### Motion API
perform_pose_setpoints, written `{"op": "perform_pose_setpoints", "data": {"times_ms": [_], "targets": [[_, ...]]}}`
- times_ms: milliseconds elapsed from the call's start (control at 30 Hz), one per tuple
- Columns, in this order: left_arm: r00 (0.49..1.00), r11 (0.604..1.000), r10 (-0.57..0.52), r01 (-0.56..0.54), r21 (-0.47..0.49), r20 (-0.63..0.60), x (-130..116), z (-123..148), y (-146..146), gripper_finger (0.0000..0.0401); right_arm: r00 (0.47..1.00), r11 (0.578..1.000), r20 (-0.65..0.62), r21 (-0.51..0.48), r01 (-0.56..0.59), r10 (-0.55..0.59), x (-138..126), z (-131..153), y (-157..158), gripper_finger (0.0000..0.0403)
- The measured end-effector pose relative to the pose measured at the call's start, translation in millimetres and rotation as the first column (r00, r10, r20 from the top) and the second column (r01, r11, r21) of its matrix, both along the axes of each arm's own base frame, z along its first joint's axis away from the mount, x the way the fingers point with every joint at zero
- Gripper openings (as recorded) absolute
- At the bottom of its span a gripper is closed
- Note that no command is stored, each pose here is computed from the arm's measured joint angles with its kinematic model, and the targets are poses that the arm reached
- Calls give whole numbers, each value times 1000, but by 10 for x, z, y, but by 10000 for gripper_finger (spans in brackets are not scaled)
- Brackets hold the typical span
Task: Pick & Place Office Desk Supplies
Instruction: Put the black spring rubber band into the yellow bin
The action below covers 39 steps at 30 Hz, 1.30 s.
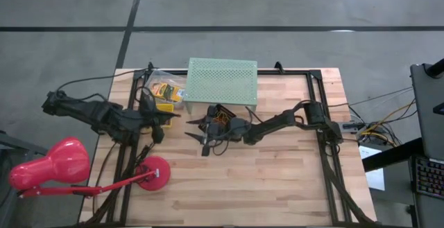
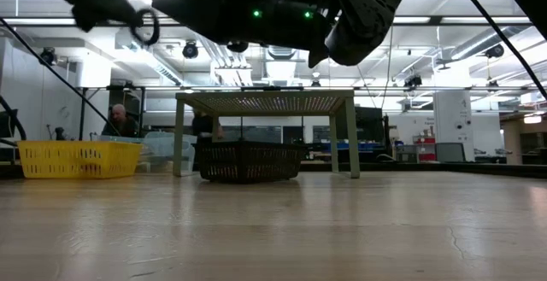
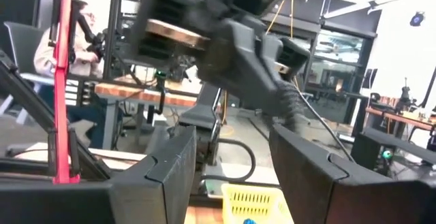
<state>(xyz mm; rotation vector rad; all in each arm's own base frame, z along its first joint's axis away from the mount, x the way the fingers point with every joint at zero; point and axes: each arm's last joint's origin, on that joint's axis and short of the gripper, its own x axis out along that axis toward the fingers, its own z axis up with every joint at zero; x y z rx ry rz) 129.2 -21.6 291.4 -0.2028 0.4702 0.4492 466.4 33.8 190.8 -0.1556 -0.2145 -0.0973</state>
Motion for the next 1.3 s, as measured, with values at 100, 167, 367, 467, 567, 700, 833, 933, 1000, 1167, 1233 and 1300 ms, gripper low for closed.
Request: {"op": "perform_pose_setpoints", "data": {"times_ms": [100,167,367,467,567,700,833,933,1000,1167,1233,1300], "targets": [[985,985,171,-171,-34,-21,-88,-16,54,16,1000,1000,-6,-1,0,0,1,-6,1,181],[966,964,257,-258,-62,-19,-130,-37,78,16,1000,1000,-4,-2,0,0,1,-4,0,179],[919,905,395,-391,-167,-10,-168,-87,111,16,1000,1000,-4,-2,1,-1,1,-3,-4,176],[888,866,459,-456,-206,-35,-157,-140,139,16,1000,1000,-5,-3,2,-2,2,-5,-9,177],[851,829,517,-525,-192,-92,-125,-203,179,16,1000,1000,-6,-1,3,-3,2,-6,-11,178],[807,783,552,-589,-201,-211,-33,-300,239,16,1000,1000,-8,-8,3,-4,2,-7,-9,178],[747,739,581,-651,-175,-323,62,-404,318,16,1000,1000,-8,-8,4,-4,2,-7,-11,178],[691,705,601,-695,-143,-401,102,-476,383,16,1000,1000,-12,-8,4,-4,3,-11,-11,178],[651,682,610,-721,-120,-452,110,-519,424,16,1000,1000,-25,-10,4,-5,6,-23,-10,178],[615,679,570,-726,-109,-545,160,-591,499,17,1000,1000,-31,-10,4,-5,7,-28,-10,178],[608,675,548,-727,-126,-574,181,-616,511,17,1000,1000,-31,-10,4,-4,6,-26,-10,178],[599,667,537,-733,-136,-595,196,-637,522,17,999,1000,-32,-6,3,-3,7,-27,-10,178]]}}
